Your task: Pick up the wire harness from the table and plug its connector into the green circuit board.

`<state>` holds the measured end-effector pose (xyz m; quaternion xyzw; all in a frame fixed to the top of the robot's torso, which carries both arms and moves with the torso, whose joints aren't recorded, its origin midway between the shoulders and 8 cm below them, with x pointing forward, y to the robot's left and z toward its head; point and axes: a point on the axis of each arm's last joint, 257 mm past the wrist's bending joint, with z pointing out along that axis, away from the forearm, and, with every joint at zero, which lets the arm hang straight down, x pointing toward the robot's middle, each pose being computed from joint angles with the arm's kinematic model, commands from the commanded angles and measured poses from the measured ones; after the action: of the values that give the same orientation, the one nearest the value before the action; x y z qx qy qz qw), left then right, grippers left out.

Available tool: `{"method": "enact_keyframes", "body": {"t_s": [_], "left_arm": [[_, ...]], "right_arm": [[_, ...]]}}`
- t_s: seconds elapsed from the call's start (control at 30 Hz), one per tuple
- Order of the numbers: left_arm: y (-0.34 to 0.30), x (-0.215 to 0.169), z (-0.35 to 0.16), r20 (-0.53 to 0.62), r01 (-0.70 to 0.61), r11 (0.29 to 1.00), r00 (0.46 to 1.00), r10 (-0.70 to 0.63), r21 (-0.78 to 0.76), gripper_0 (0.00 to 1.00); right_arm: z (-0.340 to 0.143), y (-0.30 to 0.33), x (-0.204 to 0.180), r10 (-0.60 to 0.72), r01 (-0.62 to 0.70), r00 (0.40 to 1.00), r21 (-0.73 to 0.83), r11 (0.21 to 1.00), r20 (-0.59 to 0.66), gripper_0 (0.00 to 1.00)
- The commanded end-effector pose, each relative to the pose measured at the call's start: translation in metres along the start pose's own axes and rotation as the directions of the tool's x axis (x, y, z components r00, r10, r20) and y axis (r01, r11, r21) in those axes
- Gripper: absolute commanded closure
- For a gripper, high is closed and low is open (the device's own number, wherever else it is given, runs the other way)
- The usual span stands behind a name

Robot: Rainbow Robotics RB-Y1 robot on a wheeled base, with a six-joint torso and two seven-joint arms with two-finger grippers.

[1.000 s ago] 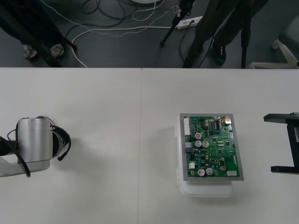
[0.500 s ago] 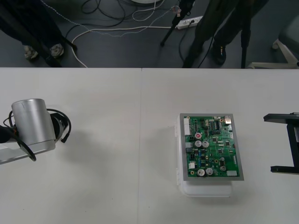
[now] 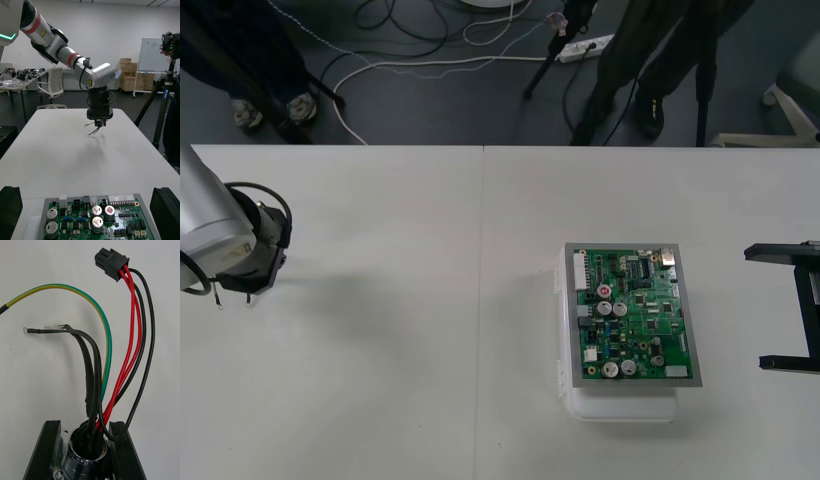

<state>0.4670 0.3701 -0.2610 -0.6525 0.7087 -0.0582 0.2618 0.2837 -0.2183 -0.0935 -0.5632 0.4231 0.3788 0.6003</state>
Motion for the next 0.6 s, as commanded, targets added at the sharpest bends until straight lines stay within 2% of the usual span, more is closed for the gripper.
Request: {"method": "enact_keyframes", "body": {"t_s": [0.03,0.3,0.47,0.6], "left_arm": [[0.012,-0.051,-0.024,0.064,0.212,0.975,0.976,-0.208,-0.064,1.00],[0.009,-0.056,-0.039,-0.042,0.405,0.909,0.911,-0.411,-0.100,1.00],[-0.008,-0.062,-0.052,-0.137,0.561,0.815,0.804,-0.578,-0.145,1.00],[-0.016,-0.061,-0.066,-0.197,0.618,0.762,0.736,-0.647,-0.195,1.00]], "right_arm": [[0.006,0.002,-0.007,-0.044,0.045,0.999,-0.016,0.999,0.032,0.00],[0.006,0.002,-0.007,-0.041,0.042,0.999,-0.016,0.999,0.032,0.00],[0.006,0.002,-0.007,-0.041,0.042,0.999,-0.016,0.999,0.032,0.00],[0.006,0.002,-0.007,-0.035,0.035,0.999,-0.017,0.999,0.031,0.00]]}}
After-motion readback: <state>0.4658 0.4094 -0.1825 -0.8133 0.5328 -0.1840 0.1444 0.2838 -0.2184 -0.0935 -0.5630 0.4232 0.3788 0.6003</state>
